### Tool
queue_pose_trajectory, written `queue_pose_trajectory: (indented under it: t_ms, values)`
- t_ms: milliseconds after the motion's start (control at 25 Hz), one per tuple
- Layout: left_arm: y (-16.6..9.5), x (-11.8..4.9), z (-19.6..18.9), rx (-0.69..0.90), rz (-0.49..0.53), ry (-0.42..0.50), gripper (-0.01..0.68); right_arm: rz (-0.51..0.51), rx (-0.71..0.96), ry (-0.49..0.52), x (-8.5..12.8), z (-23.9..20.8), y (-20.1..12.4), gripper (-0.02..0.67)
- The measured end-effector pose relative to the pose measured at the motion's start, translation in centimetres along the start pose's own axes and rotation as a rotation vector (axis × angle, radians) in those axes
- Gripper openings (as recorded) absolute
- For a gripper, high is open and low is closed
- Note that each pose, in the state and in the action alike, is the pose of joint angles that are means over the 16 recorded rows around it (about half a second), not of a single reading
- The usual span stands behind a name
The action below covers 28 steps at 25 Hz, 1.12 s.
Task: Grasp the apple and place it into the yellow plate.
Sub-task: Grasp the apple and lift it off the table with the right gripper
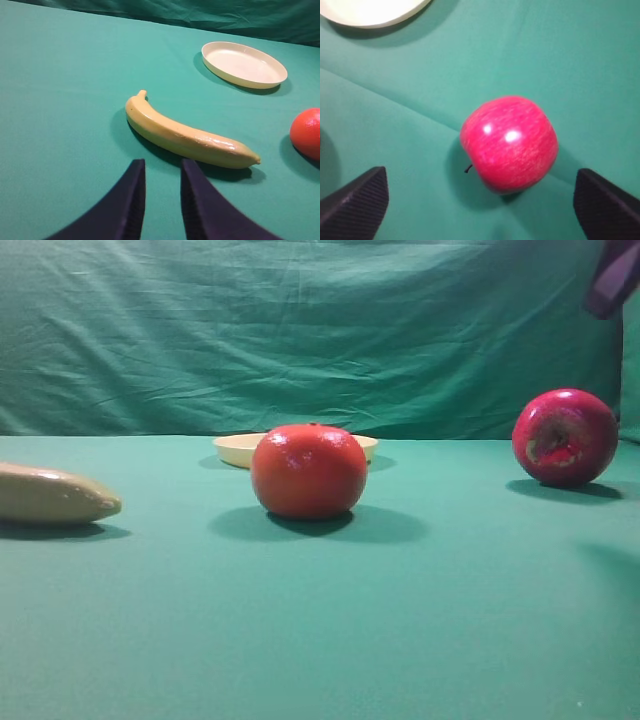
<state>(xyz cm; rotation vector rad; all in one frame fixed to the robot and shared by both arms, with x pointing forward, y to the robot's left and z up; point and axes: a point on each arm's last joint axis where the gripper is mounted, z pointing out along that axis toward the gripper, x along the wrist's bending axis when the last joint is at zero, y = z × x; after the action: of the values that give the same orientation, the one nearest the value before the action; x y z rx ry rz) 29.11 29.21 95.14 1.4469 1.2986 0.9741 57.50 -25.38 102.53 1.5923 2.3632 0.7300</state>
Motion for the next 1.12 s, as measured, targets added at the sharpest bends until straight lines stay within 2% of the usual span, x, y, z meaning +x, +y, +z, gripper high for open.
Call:
queue_pose_trajectory:
  t_ms: [640, 1120]
  values:
    - [0.0, 0.0, 0.0, 0.000, 0.000, 0.000, 0.157, -0.003, 0.122, 0.023, -2.5, 8.2, 0.6, 0.642]
    - [0.0, 0.0, 0.0, 0.000, 0.000, 0.000, 0.157, -0.021, 0.127, 0.018, -3.3, 10.6, 1.0, 0.535]
